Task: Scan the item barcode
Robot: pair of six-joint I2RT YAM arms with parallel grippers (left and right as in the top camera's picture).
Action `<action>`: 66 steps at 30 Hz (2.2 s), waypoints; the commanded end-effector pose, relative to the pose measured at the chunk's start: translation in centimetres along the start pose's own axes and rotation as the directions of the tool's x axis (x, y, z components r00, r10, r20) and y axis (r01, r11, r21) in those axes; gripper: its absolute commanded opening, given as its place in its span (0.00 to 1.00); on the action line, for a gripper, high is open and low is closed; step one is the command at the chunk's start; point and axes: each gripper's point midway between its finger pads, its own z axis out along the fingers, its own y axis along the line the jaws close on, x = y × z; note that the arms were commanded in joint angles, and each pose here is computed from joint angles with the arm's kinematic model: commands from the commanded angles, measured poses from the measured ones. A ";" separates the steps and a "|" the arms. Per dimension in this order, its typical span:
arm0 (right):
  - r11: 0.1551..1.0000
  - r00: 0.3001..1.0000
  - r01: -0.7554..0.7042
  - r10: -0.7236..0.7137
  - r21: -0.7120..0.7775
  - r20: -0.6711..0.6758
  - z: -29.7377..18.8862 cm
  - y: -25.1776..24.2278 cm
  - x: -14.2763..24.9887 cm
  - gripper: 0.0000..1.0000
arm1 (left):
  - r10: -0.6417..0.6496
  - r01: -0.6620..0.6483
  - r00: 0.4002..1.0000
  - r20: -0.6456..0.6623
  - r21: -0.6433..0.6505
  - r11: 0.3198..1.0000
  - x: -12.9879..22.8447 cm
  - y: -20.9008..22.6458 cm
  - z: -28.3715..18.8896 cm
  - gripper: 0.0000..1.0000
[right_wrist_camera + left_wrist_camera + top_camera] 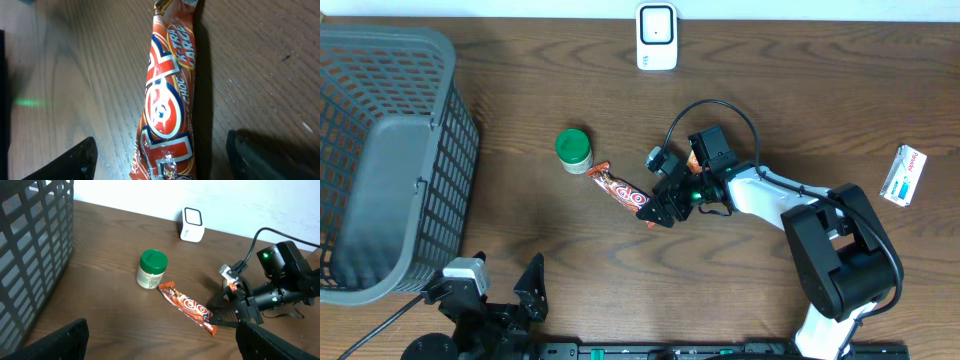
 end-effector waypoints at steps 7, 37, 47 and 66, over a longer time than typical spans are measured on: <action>0.990 0.968 -0.102 0.121 0.098 -0.219 2.7 -1.0 6.8 0.41 | 0.004 -0.004 1.000 -0.001 0.015 1.000 0.0 -0.2 0.0 0.94; 0.510 0.961 0.062 0.201 0.858 -0.189 -16.7 -3.9 0.0 0.01 | 0.004 -0.004 1.000 -0.001 0.015 1.000 0.0 -0.2 0.0 0.94; 0.079 0.940 0.244 0.227 0.967 -0.256 -18.9 -5.1 0.3 0.01 | 0.004 -0.004 1.000 -0.004 0.014 1.000 0.1 -0.2 0.0 0.94; -0.056 0.678 0.735 0.102 0.676 -0.728 -5.5 -0.2 5.8 0.27 | 0.004 -0.004 1.000 -0.004 0.014 1.000 0.1 -0.2 0.0 0.95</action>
